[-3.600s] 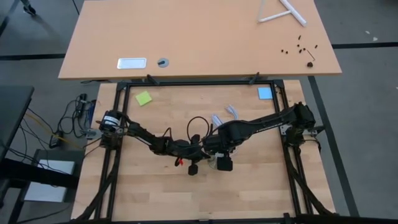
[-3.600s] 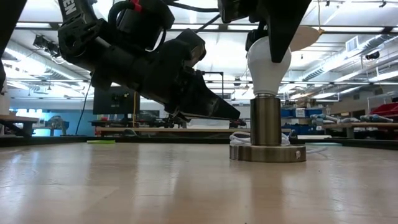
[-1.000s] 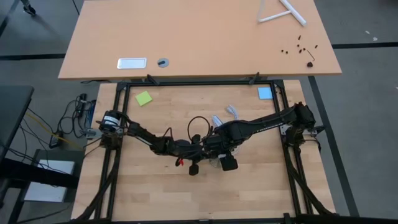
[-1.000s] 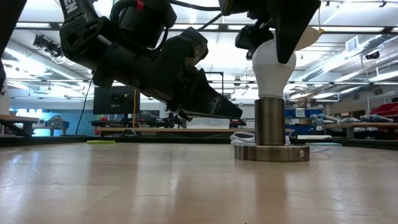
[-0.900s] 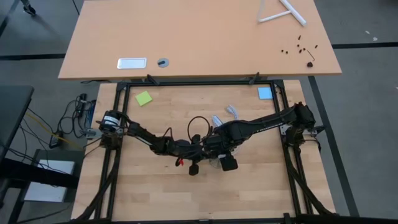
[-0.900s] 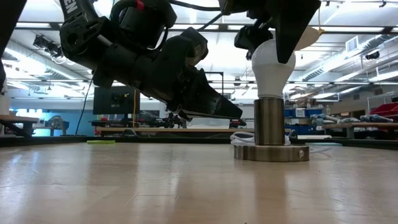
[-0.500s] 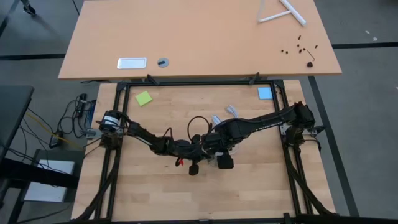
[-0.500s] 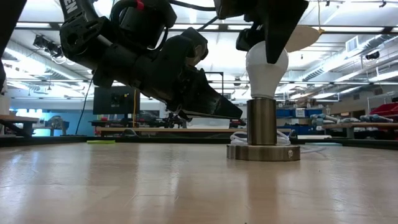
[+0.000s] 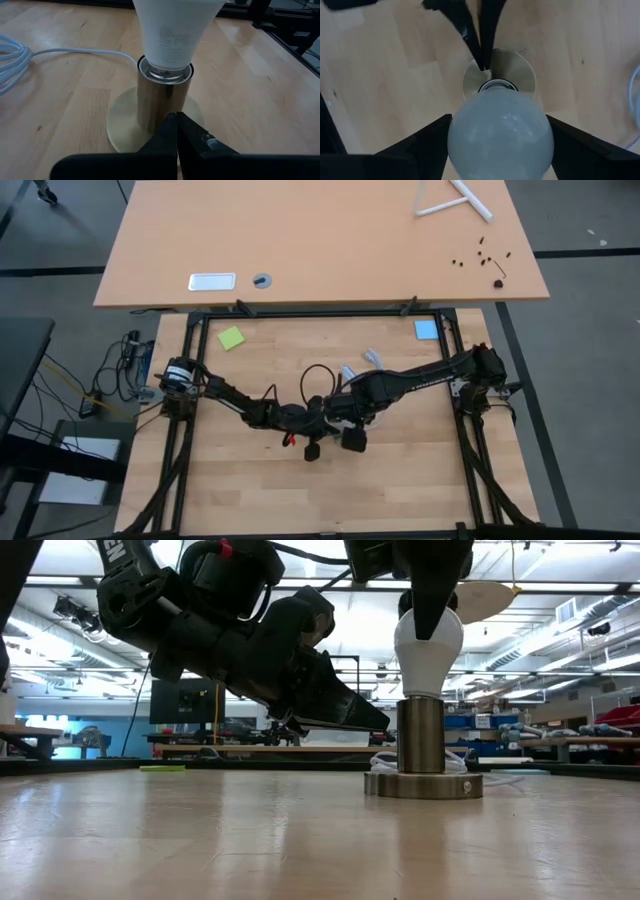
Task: Screw lightbulb
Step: Insert the lightbulb into the lamp
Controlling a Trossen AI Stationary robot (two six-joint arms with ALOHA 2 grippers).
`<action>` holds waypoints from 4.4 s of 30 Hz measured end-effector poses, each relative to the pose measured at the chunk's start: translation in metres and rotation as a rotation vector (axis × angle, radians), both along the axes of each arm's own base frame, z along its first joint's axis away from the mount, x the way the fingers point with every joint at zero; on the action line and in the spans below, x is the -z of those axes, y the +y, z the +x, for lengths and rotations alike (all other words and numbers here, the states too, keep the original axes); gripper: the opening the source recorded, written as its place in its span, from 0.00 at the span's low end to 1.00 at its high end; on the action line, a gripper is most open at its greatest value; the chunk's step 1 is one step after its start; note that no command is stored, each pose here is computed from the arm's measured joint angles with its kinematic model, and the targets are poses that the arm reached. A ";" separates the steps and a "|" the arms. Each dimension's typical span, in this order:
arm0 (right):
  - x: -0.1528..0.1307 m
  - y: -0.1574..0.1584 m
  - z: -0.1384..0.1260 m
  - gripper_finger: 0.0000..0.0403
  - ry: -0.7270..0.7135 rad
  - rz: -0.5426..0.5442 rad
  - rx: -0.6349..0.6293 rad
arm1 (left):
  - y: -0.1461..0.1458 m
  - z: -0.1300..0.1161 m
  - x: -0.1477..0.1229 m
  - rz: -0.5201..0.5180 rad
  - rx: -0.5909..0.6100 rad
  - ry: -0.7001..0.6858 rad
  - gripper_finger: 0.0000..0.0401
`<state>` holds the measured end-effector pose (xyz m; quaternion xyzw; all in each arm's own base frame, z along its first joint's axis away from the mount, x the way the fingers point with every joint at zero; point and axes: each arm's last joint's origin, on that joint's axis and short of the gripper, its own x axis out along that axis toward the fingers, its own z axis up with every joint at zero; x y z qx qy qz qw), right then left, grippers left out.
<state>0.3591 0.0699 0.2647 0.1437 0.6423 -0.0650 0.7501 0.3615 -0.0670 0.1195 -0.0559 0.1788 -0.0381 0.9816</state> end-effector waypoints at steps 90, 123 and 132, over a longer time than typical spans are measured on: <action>-0.019 0.058 -0.026 0.81 0.039 -0.513 -0.818 | 0.000 -0.001 0.004 0.030 0.000 0.033 0.00; -0.019 0.053 -0.025 0.87 0.025 -0.507 -0.572 | 0.000 -0.002 0.004 0.030 0.000 0.038 0.00; -0.018 0.044 -0.020 0.86 0.021 -0.401 -0.679 | -0.001 -0.002 0.004 0.023 0.019 0.039 0.00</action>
